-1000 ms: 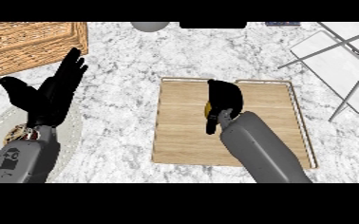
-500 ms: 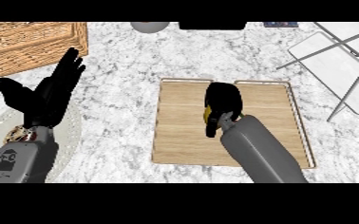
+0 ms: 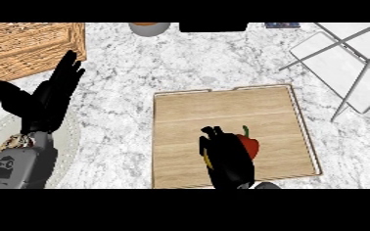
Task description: Pick the lemon from the tray and place it in the tiered shelf
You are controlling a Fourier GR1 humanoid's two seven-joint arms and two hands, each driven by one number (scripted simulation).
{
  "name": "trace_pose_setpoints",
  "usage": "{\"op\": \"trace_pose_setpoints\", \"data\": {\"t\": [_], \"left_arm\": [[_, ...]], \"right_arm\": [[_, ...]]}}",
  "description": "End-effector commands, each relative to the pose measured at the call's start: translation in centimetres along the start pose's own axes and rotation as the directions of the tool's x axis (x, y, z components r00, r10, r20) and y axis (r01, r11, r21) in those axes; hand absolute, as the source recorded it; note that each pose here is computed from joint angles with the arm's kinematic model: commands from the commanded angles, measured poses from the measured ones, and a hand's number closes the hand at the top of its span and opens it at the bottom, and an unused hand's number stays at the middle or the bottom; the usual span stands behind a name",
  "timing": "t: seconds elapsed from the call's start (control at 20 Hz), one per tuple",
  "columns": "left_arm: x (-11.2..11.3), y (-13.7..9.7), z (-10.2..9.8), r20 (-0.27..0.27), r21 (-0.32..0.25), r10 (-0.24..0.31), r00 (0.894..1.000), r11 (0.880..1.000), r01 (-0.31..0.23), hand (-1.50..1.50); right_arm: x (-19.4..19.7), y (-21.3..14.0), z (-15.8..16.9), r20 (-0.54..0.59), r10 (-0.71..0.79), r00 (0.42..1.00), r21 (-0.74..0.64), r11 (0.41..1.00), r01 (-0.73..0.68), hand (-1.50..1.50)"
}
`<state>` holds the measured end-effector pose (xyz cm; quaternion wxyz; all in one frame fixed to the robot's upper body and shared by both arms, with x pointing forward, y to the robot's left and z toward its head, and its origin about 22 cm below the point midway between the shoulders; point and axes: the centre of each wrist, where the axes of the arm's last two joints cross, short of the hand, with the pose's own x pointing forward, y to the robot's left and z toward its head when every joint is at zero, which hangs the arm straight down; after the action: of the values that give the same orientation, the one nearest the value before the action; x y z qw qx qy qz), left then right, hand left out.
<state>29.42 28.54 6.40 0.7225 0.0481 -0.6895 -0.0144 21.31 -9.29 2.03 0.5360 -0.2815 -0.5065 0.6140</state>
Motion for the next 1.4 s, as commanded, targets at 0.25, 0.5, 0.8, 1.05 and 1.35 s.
{"op": "trace_pose_setpoints", "data": {"t": [0.25, 0.5, 0.8, 1.05, 1.35], "left_arm": [[0.3, 0.0, 0.5, -0.013, -0.007, 0.014, 1.000, 1.000, -0.014, 0.00], [0.6, 0.2, -0.5, -0.003, 0.021, 0.012, 1.000, 1.000, -0.012, 0.00], [0.9, -0.2, -0.2, -0.003, -0.006, 0.009, 1.000, 1.000, -0.009, 0.00], [-0.1, 0.1, 0.0, 0.008, -0.009, -0.001, 1.000, 1.000, 0.001, 0.00], [-0.6, -1.0, 0.2, 0.009, -0.021, 0.005, 1.000, 1.000, -0.005, 0.00]], "right_arm": [[0.4, -3.6, 7.8, 0.194, -0.337, 0.921, -0.203, 0.905, 0.374, 1.50], [1.1, -8.3, 12.9, 0.293, -0.435, 0.852, -0.392, 0.758, 0.522, 1.50], [-2.0, -13.3, 16.9, 0.263, -0.432, 0.863, -0.523, 0.688, 0.503, 1.50], [-3.1, -15.9, 17.6, 0.183, -0.405, 0.896, -0.644, 0.639, 0.421, 1.50], [-5.5, -18.9, 16.5, 0.088, -0.431, 0.898, -0.682, 0.630, 0.370, 1.50]]}}
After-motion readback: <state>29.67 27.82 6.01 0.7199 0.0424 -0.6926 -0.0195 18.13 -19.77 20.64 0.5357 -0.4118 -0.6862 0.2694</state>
